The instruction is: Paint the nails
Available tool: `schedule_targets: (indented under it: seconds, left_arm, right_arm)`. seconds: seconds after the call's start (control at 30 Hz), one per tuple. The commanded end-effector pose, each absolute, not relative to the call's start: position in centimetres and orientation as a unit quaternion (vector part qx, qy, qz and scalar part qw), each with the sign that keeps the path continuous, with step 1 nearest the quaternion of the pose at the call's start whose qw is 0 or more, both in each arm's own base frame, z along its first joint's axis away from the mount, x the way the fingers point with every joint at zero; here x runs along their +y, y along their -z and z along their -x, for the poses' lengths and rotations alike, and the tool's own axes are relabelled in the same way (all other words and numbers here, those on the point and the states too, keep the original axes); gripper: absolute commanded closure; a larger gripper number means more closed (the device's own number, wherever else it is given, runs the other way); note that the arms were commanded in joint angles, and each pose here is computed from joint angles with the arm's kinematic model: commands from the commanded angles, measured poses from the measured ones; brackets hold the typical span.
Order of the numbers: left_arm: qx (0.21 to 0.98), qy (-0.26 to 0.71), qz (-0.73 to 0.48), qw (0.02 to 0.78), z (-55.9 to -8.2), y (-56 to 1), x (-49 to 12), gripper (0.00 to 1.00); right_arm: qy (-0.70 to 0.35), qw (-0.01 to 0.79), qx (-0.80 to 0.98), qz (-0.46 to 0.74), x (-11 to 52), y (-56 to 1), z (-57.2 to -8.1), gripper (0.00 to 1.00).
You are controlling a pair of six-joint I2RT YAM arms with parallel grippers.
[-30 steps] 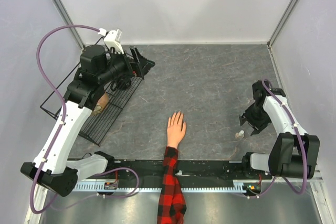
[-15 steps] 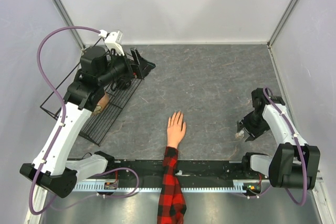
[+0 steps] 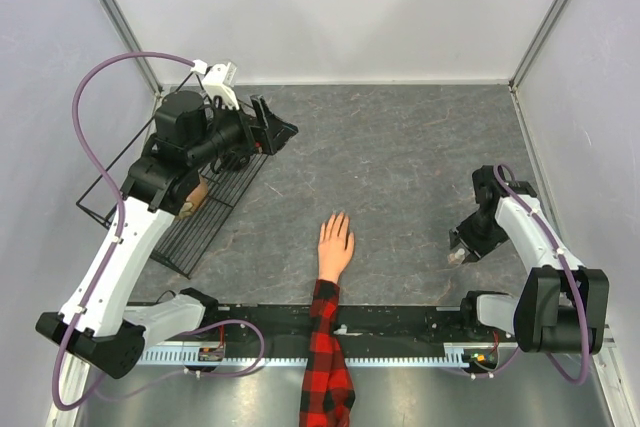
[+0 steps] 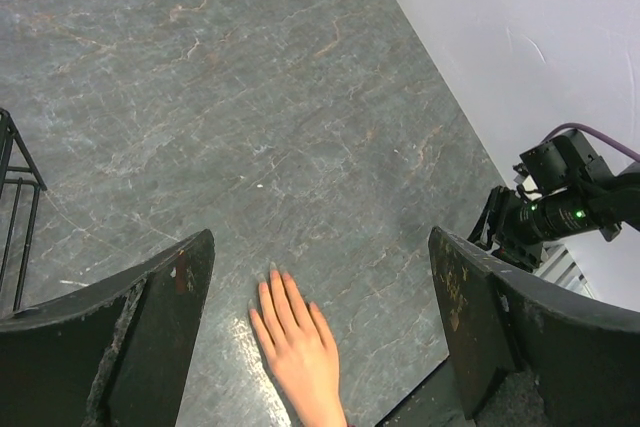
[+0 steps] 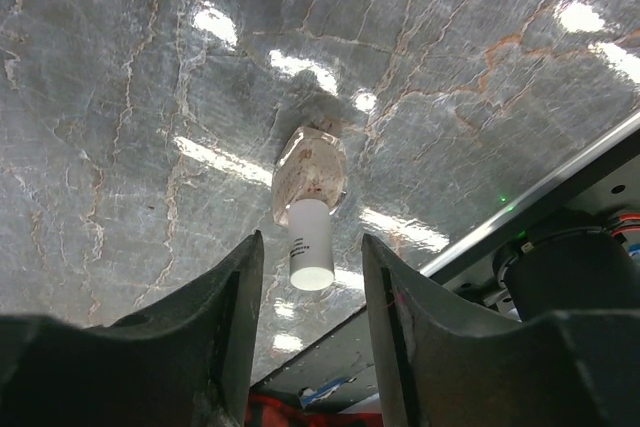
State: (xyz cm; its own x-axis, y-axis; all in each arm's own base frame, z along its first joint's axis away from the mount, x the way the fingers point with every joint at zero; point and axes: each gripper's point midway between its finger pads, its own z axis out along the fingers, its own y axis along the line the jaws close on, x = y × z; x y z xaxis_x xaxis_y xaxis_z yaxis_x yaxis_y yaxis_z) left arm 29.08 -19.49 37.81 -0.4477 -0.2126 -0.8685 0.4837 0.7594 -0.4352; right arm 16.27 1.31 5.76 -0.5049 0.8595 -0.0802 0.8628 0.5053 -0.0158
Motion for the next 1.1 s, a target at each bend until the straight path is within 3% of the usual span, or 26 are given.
schedule_targets:
  seconds: [0.0, 0.23, 0.47, 0.53, 0.57, 0.6, 0.67, 0.8, 0.9, 1.07]
  left_arm:
    - [0.772, 0.323, -0.099, 0.538, -28.5, -38.6, -18.9, 0.06]
    - [0.773, 0.322, -0.100, 0.538, -28.5, -38.5, -18.8, 0.07]
    - [0.776, 0.322, -0.099, 0.534, -28.4, -38.1, -18.9, 0.06]
    - [0.777, 0.321, -0.100, 0.532, -28.5, -37.9, -18.9, 0.06]
    - [0.779, 0.320, -0.100, 0.530, -28.6, -37.7, -18.9, 0.06]
    - [0.779, 0.320, -0.101, 0.530, -28.5, -37.6, -18.9, 0.07]
    - [0.780, 0.319, -0.103, 0.528, -28.5, -37.4, -19.0, 0.06]
    - [0.780, 0.337, -0.117, 0.514, -28.3, -37.1, -19.8, 0.09]
    - [0.770, 0.379, -0.155, 0.489, -27.4, -36.6, -21.6, 0.16]
    - [0.713, 0.485, -0.271, 0.427, -24.2, -35.8, -25.5, 0.23]
  right_arm:
    - [0.040, 0.048, 0.865, -0.498, 0.7, -5.9, -16.8, 0.51]
    - [0.045, 0.047, 0.865, -0.497, 0.5, -5.6, -16.5, 0.52]
    - [0.043, 0.047, 0.866, -0.496, 0.6, -5.2, -16.7, 0.67]
    - [0.041, 0.047, 0.868, -0.492, 0.7, -5.0, -16.7, 0.76]
    - [0.040, 0.046, 0.870, -0.489, 0.7, -4.9, -16.7, 0.92]
    - [0.036, 0.049, 0.872, -0.486, 0.8, -4.9, -17.0, 1.00]
    - [0.032, 0.059, 0.890, -0.450, 0.9, -5.4, -17.8, 1.00]
    - [0.012, 0.148, 0.949, -0.277, 3.2, -9.7, -23.3, 1.00]
    - [-0.080, 0.211, 0.973, -0.055, 10.7, -15.1, -27.1, 1.00]
    - [-0.179, 0.239, 0.933, 0.199, 19.4, -20.3, -25.3, 1.00]
